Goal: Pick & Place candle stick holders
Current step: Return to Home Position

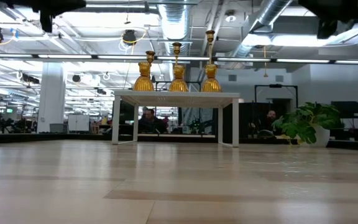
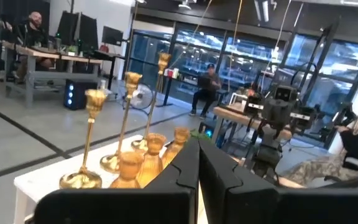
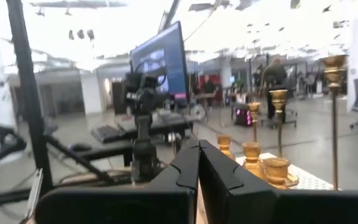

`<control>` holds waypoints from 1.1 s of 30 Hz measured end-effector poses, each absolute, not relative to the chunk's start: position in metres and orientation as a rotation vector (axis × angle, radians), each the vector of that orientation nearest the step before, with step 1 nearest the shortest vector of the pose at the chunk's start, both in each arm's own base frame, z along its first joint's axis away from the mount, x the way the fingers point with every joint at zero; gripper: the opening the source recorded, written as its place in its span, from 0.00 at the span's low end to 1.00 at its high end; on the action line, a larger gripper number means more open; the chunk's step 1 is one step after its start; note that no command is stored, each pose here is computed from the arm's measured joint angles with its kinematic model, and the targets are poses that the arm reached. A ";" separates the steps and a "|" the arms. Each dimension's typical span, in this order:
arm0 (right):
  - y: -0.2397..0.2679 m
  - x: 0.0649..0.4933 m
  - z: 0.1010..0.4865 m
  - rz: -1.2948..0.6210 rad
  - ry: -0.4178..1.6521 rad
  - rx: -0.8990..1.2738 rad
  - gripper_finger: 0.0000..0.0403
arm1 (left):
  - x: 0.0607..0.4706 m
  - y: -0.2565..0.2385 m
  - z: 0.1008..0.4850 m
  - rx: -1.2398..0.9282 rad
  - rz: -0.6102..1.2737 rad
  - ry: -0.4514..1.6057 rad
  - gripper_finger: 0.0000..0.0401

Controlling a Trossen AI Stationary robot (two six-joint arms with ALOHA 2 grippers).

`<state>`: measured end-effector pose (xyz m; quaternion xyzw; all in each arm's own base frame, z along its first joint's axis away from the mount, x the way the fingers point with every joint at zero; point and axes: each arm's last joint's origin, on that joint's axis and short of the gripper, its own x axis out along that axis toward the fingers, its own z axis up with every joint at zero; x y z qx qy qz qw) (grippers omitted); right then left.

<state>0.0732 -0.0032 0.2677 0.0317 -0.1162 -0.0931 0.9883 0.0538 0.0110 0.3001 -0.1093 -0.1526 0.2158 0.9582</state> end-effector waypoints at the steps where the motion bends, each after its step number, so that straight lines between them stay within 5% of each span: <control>1: -0.004 0.072 0.261 -0.195 -0.257 0.069 0.00 | 0.053 0.011 0.297 -0.222 0.439 -0.309 0.01; 11: -0.003 0.092 0.199 -0.192 -0.271 0.196 0.00 | 0.055 0.011 0.274 -0.212 0.440 -0.285 0.01; 33: 0.002 0.097 0.168 -0.056 -0.039 0.213 0.00 | 0.085 0.006 0.201 -0.290 0.356 -0.104 0.01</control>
